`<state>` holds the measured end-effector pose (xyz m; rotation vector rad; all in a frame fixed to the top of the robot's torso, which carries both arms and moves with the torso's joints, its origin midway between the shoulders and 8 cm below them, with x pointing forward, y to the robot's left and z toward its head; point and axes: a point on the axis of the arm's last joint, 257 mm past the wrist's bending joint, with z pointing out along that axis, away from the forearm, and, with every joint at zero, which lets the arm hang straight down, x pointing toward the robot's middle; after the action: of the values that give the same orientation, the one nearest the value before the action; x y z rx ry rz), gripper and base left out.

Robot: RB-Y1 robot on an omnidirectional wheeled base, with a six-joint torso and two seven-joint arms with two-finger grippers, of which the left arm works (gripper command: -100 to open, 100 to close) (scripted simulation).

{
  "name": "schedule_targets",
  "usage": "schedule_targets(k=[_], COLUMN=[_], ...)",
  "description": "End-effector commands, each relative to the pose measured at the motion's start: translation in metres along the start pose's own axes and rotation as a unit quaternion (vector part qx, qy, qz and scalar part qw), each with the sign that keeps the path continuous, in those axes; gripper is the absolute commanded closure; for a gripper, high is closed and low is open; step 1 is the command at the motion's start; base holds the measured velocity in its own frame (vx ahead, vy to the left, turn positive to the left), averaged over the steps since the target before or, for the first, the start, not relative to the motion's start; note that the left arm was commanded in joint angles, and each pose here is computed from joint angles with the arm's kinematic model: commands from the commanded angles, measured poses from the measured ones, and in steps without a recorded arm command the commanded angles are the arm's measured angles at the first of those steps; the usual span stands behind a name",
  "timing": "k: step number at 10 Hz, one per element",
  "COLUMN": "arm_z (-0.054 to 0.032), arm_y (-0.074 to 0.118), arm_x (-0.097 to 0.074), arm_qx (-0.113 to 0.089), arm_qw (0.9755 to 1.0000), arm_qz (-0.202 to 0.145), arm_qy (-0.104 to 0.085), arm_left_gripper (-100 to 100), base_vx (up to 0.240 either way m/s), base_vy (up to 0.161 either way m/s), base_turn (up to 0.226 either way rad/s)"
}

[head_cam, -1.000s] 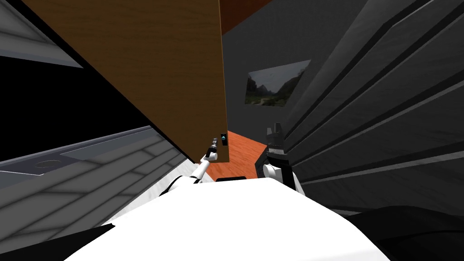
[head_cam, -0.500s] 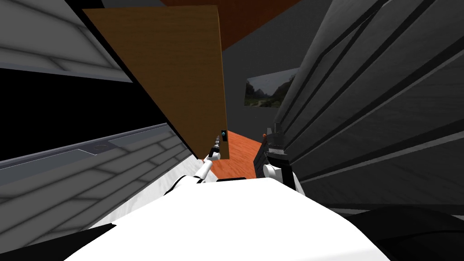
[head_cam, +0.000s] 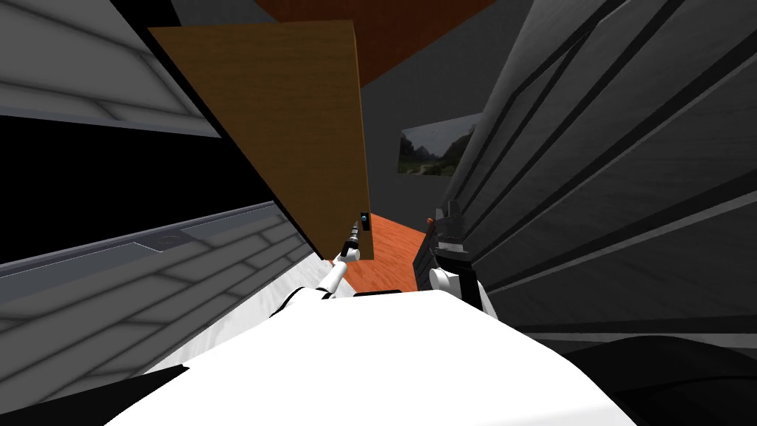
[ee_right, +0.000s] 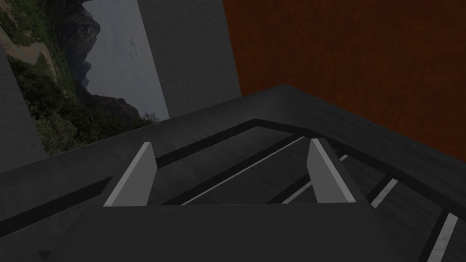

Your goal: Push the door open

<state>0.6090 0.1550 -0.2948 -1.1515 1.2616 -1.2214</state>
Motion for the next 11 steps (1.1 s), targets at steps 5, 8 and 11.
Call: schedule_targets(k=[5, 8, 11], arm_z=[-0.0017, -0.0045, -0.0045], arm_y=[0.001, 0.001, 0.001], arm_x=[-0.012, 0.0, 0.0], arm_qx=[0.004, 0.004, 0.004], arm_qw=[0.9999, 0.9999, 0.9999], arm_qz=[0.004, -0.008, -0.008], arm_qy=[-0.008, -0.005, -0.005], arm_left_gripper=[-100, -100, 100], base_vx=[0.223, 0.156, -0.022], base_vy=[-0.023, -0.029, 0.003], base_turn=[-0.029, -0.019, -0.002])
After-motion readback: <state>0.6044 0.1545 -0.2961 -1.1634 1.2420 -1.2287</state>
